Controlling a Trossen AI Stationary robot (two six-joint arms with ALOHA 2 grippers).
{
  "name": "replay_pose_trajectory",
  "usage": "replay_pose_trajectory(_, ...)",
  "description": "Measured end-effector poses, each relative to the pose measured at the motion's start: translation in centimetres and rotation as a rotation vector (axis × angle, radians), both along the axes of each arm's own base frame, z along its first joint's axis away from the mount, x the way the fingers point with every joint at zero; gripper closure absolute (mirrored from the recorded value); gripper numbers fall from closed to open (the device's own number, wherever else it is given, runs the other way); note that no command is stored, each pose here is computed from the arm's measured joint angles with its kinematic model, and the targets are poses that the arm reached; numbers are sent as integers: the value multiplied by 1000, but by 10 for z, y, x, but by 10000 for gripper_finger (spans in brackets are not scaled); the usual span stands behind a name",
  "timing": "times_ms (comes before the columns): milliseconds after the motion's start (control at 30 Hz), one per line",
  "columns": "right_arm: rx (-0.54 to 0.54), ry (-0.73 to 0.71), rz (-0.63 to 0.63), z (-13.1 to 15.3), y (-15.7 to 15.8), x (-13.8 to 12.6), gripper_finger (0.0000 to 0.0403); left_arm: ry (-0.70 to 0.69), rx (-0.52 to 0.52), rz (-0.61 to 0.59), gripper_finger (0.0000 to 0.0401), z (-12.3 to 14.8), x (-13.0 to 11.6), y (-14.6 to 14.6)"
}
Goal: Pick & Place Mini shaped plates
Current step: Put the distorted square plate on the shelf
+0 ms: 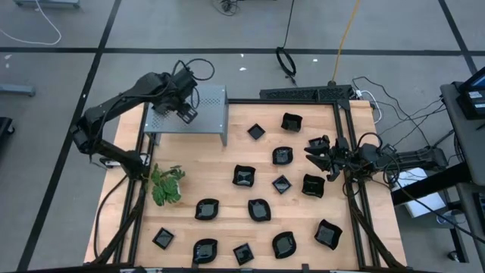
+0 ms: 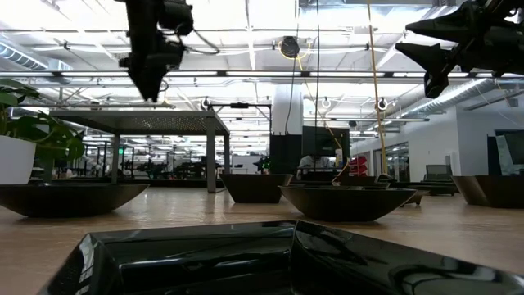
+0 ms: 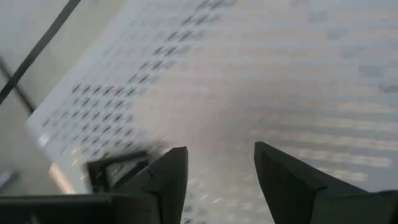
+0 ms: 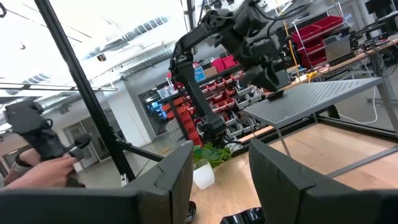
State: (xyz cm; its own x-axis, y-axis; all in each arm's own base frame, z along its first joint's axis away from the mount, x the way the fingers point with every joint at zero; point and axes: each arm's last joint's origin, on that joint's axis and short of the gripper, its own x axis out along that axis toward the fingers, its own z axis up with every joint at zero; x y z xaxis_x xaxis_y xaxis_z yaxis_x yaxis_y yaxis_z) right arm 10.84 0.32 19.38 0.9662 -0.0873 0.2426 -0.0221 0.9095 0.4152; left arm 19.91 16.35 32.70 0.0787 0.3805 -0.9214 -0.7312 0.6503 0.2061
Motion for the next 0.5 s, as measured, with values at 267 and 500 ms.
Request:
replay_pose_trajectory(267, 0, 0, 0, 0, 0, 0, 259, -133, 16, -219, 210, 4, 40, -38)
replay_pose_trajectory(500, 0, 0, 0, 0, 0, 0, 259, -205, 87, -526, 210, 9, 72, -86)
